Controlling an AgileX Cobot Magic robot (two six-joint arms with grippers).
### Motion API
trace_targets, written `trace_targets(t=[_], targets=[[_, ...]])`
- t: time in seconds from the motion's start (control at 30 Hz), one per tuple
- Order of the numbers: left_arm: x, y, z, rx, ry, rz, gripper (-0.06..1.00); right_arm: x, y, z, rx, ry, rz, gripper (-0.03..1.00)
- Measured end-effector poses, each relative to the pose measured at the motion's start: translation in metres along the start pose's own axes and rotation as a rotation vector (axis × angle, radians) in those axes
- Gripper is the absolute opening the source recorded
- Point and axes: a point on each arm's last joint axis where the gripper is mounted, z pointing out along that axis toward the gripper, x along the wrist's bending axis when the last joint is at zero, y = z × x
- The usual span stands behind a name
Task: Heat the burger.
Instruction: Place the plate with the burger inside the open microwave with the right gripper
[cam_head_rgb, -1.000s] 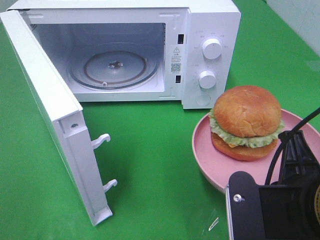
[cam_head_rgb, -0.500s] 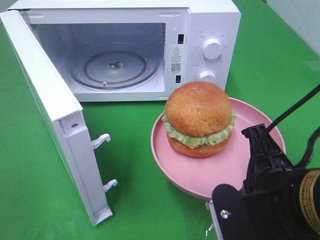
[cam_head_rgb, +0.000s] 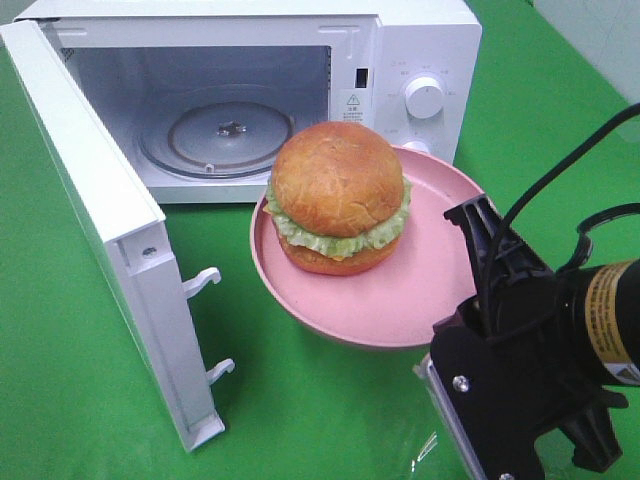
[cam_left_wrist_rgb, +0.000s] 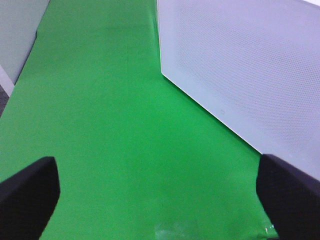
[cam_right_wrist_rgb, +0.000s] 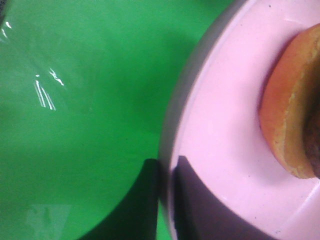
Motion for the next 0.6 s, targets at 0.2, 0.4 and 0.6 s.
trace_targets(t=[0.2, 0.4, 0.6], targets=[[0.0, 0.0, 0.0, 0.0, 0.0, 0.0, 0.99, -0.002, -0.01, 0.002, -0.003, -0.001, -0.028, 0.05], [0.0, 0.0, 0.0, 0.0, 0.0, 0.0, 0.99, -0.001, -0.021, 0.004, -0.002, 0.036, -0.049, 0.05], [0.0, 0.0, 0.0, 0.0, 0.0, 0.0, 0.99, 0.0, -0.027, 0.004, -0.036, 0.066, -0.048, 0.05]])
